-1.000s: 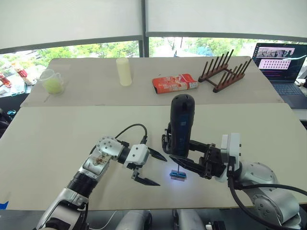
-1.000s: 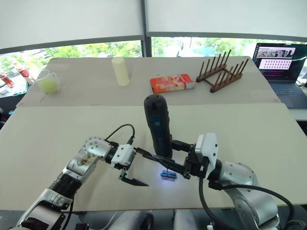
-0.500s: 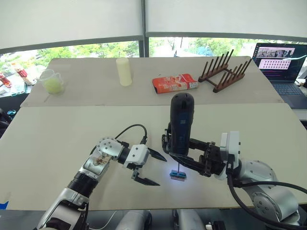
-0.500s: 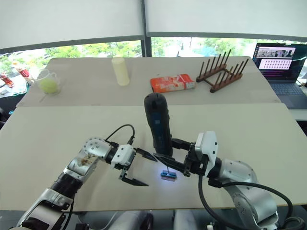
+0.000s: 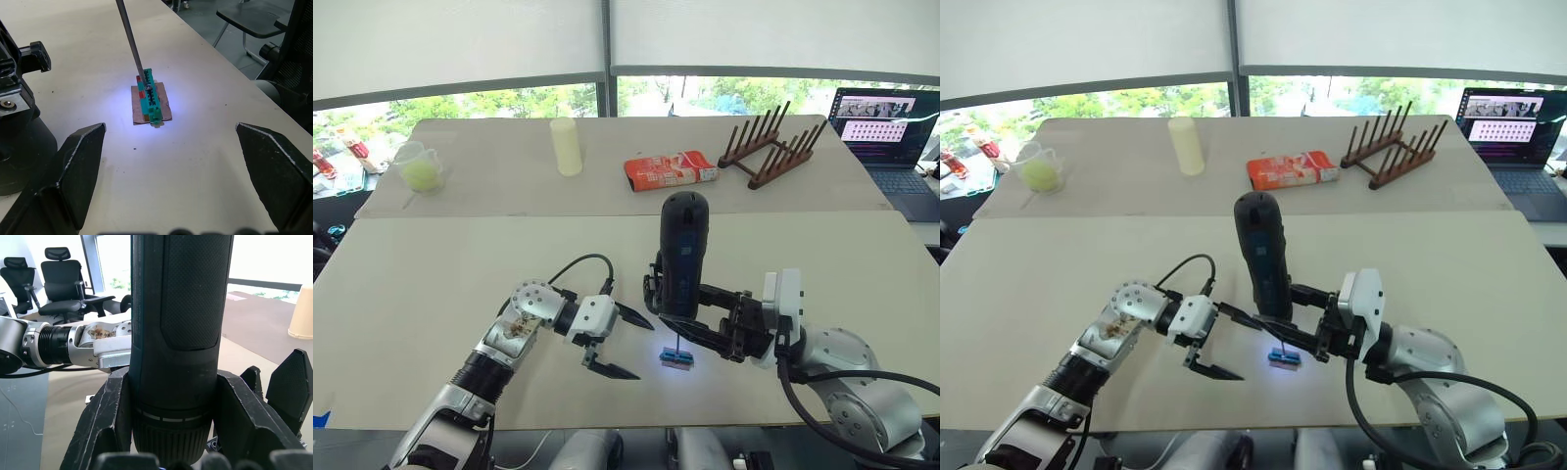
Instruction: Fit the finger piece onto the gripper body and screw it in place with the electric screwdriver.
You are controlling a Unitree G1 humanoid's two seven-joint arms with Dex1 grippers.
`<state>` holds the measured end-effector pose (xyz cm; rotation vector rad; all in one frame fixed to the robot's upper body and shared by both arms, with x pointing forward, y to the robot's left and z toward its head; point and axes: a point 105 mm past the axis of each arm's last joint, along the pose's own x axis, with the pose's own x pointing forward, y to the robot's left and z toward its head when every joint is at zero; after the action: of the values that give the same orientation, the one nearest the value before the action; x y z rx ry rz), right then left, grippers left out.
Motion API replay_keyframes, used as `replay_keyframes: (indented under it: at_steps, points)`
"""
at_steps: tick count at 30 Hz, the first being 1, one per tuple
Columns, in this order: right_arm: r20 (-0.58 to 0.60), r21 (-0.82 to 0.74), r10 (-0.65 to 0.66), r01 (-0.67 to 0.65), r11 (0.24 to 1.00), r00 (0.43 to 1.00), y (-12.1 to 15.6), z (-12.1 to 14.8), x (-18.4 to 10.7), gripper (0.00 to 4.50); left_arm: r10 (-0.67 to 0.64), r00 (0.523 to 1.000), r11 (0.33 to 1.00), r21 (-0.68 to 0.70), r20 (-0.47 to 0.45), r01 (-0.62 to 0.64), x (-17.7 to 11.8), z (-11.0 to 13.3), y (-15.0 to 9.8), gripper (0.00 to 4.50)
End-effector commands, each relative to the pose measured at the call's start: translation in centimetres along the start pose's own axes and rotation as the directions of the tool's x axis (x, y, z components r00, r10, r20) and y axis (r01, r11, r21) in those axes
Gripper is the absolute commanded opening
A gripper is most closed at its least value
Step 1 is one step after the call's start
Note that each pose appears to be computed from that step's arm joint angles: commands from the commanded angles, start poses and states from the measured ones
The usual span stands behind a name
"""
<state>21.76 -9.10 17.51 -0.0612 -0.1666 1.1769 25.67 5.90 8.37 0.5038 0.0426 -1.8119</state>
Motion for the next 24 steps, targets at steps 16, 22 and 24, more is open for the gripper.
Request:
replay_keyframes:
  at_steps: [16,22,24]
  points:
    - [0.079,-0.060,0.031,-0.027,0.998,0.996,0.76,2.10,0.59,1.92,0.014,1.000,0.999,0.036,0.011,-0.015,-0.05,0.69,0.59,4.50]
    - [0.076,-0.049,0.036,-0.032,0.998,0.996,0.91,2.02,0.60,1.92,0.017,1.000,0.999,0.035,0.012,-0.018,-0.01,0.73,0.61,4.50]
    - [0.072,-0.050,0.034,-0.031,0.998,0.997,0.90,1.97,0.51,1.92,0.018,1.000,0.999,0.035,0.012,-0.018,0.00,0.75,0.60,4.50]
